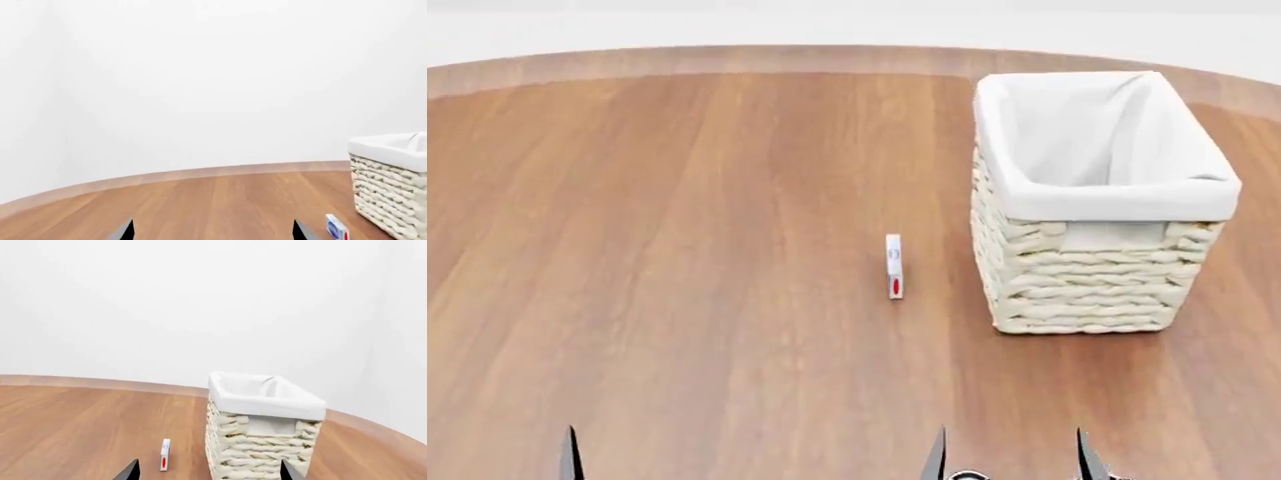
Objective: Pick up the ketchup, and put it in the basket.
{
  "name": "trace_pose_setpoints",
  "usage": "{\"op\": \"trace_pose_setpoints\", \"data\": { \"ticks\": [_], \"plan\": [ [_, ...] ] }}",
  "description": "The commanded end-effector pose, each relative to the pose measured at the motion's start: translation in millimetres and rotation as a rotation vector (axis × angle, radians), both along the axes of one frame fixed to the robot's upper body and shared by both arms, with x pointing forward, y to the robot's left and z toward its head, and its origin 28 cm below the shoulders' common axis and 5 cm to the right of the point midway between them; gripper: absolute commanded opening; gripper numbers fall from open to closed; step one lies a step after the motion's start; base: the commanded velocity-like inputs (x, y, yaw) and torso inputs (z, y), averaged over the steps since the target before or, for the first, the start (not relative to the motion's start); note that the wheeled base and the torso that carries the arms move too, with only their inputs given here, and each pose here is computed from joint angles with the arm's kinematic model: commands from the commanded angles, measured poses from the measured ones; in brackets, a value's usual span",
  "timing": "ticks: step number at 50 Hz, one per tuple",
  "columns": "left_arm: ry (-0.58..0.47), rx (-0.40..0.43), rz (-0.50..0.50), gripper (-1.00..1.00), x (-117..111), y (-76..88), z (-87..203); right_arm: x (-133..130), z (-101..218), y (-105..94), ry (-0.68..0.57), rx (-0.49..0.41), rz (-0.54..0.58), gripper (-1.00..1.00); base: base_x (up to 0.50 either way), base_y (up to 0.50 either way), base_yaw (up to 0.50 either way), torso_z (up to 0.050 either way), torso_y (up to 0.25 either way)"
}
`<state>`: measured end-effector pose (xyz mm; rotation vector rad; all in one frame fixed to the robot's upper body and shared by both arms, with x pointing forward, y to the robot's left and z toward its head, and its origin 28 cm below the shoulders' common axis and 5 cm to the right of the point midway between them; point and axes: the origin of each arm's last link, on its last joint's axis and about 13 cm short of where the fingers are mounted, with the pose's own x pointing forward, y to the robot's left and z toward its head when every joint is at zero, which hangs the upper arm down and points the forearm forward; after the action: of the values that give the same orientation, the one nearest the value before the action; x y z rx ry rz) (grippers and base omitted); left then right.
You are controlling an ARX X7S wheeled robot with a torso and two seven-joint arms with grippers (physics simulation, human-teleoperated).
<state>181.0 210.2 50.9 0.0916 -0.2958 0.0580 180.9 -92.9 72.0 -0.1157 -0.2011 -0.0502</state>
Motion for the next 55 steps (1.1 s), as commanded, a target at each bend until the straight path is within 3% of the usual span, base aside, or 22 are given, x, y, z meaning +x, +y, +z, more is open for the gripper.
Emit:
{"op": "trace_pose_setpoints", "data": {
  "ticks": [1,26,41,55],
  "plan": [
    [0.002,0.022,0.002,1.00,1.6,-0.3,-3.7,1.3,-4.1,0.5,0.016,0.008,0.000,1.00,0.50,0.00,0.00,0.000,0.000],
    [0.007,0.035,-0.002,1.00,2.8,-0.4,-6.1,2.4,-9.1,0.2,0.039,-0.013,-0.016,1.00,0.50,0.00,0.00,0.000,0.001],
    [0.009,0.040,-0.004,1.00,3.2,-0.1,-7.5,0.5,-9.5,2.4,0.056,-0.002,0.031,1.00,0.00,0.00,0.00,0.000,0.000],
    [0.016,0.044,-0.001,1.00,4.7,-0.4,-9.2,2.6,-9.3,1.3,0.046,0.005,0.026,1.00,0.00,0.00,0.50,0.000,0.000]
  ]
}}
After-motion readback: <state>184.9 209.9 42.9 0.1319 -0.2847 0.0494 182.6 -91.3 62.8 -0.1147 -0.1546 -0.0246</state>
